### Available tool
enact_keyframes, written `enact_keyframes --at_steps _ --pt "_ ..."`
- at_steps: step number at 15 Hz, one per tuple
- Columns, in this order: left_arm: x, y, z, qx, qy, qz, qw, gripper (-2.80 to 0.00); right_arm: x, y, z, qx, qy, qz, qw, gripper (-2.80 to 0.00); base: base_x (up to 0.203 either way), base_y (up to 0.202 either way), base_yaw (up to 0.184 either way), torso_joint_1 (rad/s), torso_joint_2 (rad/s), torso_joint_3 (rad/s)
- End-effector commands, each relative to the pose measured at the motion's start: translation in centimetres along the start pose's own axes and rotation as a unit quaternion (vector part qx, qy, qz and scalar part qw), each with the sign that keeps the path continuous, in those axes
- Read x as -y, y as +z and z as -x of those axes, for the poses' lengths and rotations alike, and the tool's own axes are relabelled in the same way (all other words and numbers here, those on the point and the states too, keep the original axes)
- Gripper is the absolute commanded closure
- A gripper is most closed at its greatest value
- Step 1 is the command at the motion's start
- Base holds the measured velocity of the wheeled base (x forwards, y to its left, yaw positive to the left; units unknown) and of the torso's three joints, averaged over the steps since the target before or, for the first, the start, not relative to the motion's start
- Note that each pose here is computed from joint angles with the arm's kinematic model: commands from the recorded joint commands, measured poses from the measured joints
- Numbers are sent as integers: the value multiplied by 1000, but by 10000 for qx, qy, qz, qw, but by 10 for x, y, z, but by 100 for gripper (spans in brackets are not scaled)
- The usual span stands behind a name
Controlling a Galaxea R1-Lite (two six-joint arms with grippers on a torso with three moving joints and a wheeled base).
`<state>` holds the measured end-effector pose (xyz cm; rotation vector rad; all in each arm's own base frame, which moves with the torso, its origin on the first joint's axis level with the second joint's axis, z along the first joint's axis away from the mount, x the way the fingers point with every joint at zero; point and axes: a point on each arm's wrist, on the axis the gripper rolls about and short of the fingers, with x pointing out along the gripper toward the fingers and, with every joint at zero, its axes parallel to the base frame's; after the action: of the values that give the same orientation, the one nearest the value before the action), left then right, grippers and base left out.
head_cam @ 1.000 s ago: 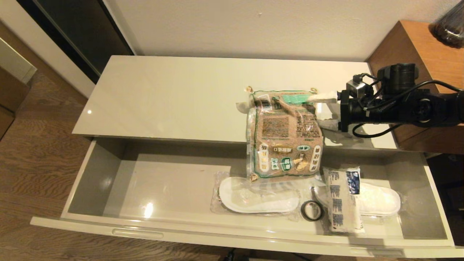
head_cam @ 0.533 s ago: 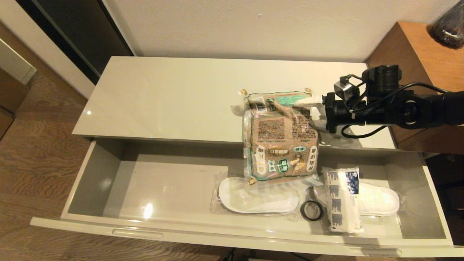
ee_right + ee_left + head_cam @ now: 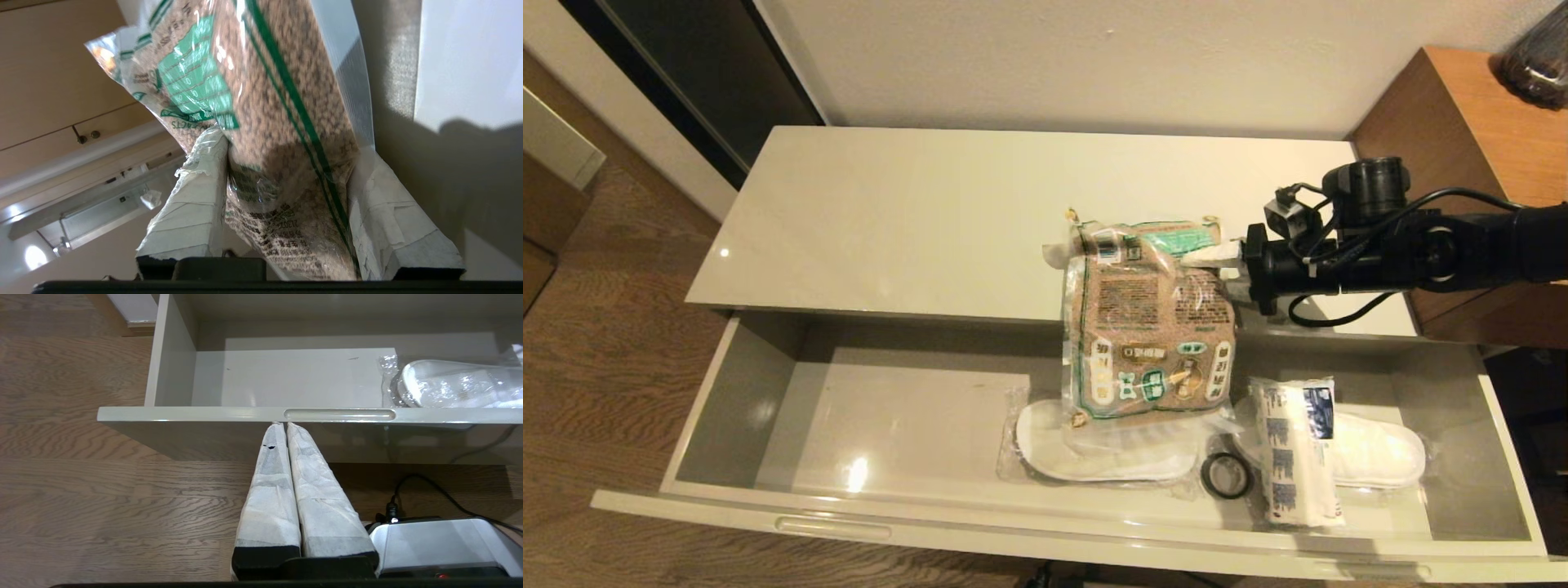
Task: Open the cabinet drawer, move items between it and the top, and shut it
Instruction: Pick up the solid drinks on the table, then put the solid drinks in the drawer
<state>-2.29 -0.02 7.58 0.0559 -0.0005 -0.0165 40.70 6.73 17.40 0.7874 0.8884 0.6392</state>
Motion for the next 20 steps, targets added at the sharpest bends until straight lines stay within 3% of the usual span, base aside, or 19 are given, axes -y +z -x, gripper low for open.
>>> enact_keyframes --at_steps 1,6,13,16,20 --pt "0 0 0 -8 -2 -4 10000 0 -30 -3 27 166 11 115 9998 0 0 0 0 0 0 0" --pt "0 0 0 0 -10 -96 10000 0 -85 -47 101 302 -285 293 9987 0 0 0 0 0 0 0" --pt "0 0 0 13 -63 -241 9997 0 -123 -143 195 197 -859 445 9951 0 0 0 0 0 0 0" --pt "0 0 0 14 -78 -297 9995 0 -114 -179 212 -284 -1694 432 9842 0 0 0 0 0 0 0" --pt "0 0 0 15 -85 -304 9995 0 -71 -199 193 -597 -2335 167 9704 0 0 0 0 0 0 0"
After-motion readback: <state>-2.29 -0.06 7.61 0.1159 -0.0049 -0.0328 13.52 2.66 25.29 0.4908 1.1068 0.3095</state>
